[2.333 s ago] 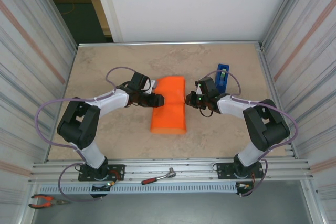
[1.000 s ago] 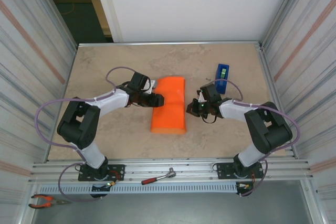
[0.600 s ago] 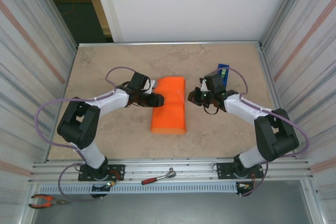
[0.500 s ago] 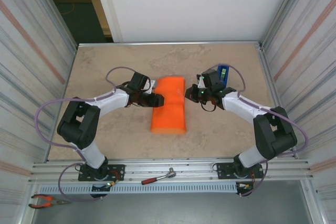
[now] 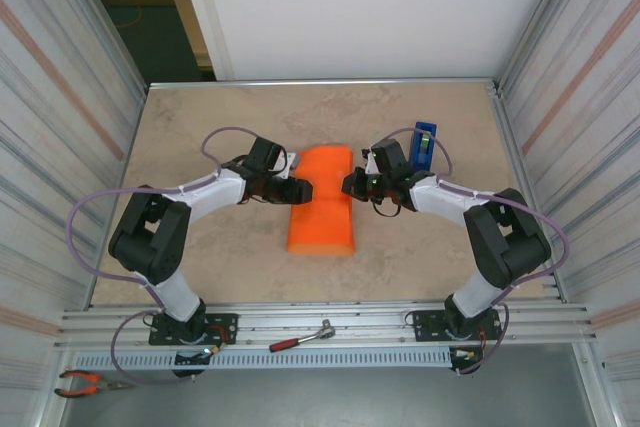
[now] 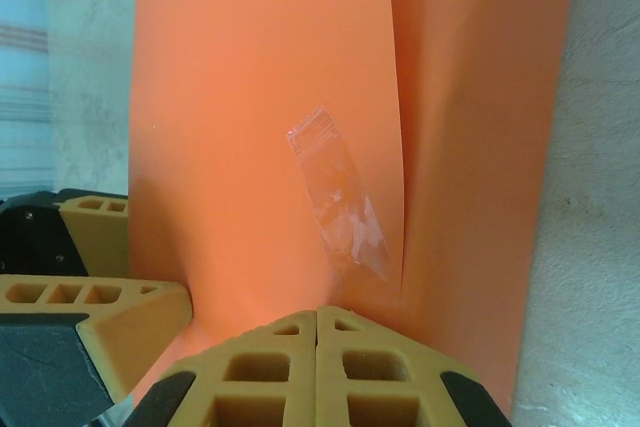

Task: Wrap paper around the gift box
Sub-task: Wrap the gift box with the wrapping paper, then press the wrapping paper onto the gift box.

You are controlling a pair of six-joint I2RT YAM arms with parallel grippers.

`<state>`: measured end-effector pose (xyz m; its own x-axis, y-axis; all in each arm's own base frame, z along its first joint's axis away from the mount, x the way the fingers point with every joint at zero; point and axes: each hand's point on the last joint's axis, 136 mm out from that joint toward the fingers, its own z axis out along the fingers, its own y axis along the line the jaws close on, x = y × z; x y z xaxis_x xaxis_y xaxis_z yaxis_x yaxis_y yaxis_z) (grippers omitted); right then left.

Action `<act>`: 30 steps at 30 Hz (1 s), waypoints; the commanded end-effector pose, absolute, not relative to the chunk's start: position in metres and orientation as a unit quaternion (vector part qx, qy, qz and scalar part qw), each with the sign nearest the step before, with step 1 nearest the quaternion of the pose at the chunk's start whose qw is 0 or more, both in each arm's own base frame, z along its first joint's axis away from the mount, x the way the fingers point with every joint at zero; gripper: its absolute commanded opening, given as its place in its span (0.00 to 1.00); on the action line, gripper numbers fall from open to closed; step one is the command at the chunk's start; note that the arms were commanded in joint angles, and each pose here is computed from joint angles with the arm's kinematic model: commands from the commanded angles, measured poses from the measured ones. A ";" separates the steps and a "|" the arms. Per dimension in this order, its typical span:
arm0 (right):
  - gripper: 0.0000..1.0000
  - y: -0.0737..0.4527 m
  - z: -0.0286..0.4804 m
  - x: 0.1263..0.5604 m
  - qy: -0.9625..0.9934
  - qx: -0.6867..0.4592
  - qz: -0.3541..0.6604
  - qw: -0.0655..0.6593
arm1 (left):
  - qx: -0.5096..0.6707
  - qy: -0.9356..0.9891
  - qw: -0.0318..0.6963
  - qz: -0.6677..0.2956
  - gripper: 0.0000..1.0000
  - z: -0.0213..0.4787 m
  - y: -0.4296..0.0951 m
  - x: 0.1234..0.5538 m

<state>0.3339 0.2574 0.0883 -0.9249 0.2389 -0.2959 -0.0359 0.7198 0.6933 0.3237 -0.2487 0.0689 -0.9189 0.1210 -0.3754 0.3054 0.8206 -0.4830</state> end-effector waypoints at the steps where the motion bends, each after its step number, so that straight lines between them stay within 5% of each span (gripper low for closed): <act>1: 0.00 0.246 0.078 0.335 0.916 0.075 0.353 0.174 | 0.100 0.965 0.111 -0.214 0.59 0.047 -0.224 0.306; 4: 0.00 0.246 0.099 0.344 0.907 0.069 0.373 0.183 | 0.112 0.952 0.141 -0.247 0.62 0.085 -0.234 0.322; 7: 0.10 0.242 0.127 0.351 0.899 0.061 0.382 0.203 | 0.122 0.933 0.173 -0.291 0.66 0.127 -0.243 0.335; 14: 0.81 0.212 0.158 0.363 0.908 0.074 0.337 0.237 | 0.098 0.909 0.239 -0.327 0.70 0.176 -0.230 0.363; 16: 0.93 0.206 0.154 0.371 0.914 0.081 0.319 0.235 | 0.084 0.908 0.239 -0.335 0.71 0.174 -0.225 0.373; 19: 0.99 0.208 0.141 0.383 0.919 0.085 0.318 0.217 | 0.081 0.909 0.234 -0.335 0.71 0.164 -0.224 0.383; 30: 0.99 0.239 0.090 0.414 0.928 0.090 0.317 0.176 | 0.085 0.917 0.199 -0.336 0.82 0.112 -0.241 0.407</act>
<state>0.4054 0.2321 0.0934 -0.9225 0.2751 -0.2708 0.0540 0.7866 0.6151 0.3971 -0.2286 0.1048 -0.9196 0.0132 -0.3927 0.2508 0.7890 -0.5608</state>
